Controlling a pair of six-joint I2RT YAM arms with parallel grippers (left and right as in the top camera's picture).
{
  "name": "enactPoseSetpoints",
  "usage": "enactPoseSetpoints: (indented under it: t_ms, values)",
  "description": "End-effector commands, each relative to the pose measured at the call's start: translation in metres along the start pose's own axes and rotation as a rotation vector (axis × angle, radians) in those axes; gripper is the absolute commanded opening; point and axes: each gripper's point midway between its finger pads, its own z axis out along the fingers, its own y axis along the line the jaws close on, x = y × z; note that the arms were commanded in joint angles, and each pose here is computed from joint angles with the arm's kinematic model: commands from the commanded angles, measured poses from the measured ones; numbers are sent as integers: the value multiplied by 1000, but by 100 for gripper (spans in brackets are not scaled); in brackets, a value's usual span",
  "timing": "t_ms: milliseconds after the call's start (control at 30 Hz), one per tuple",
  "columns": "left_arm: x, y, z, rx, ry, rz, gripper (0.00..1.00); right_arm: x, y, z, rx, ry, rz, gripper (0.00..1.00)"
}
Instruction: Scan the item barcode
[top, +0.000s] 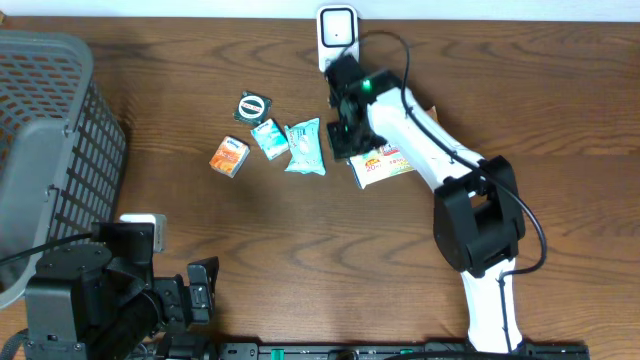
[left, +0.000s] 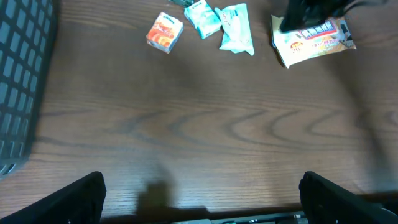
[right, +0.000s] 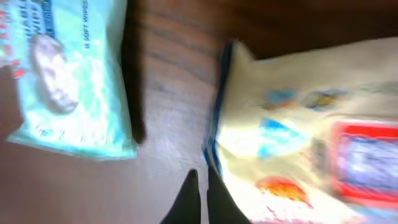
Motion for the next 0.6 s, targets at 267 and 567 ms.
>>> enactPoseSetpoints:
  t_ms: [267,567]
  values:
    - [-1,1,0,-9,-1,-8,98,0,-103,-34,342,22,80,1]
    - [-1,1,0,-9,-1,-8,98,13,-148,40,224,27,204,1]
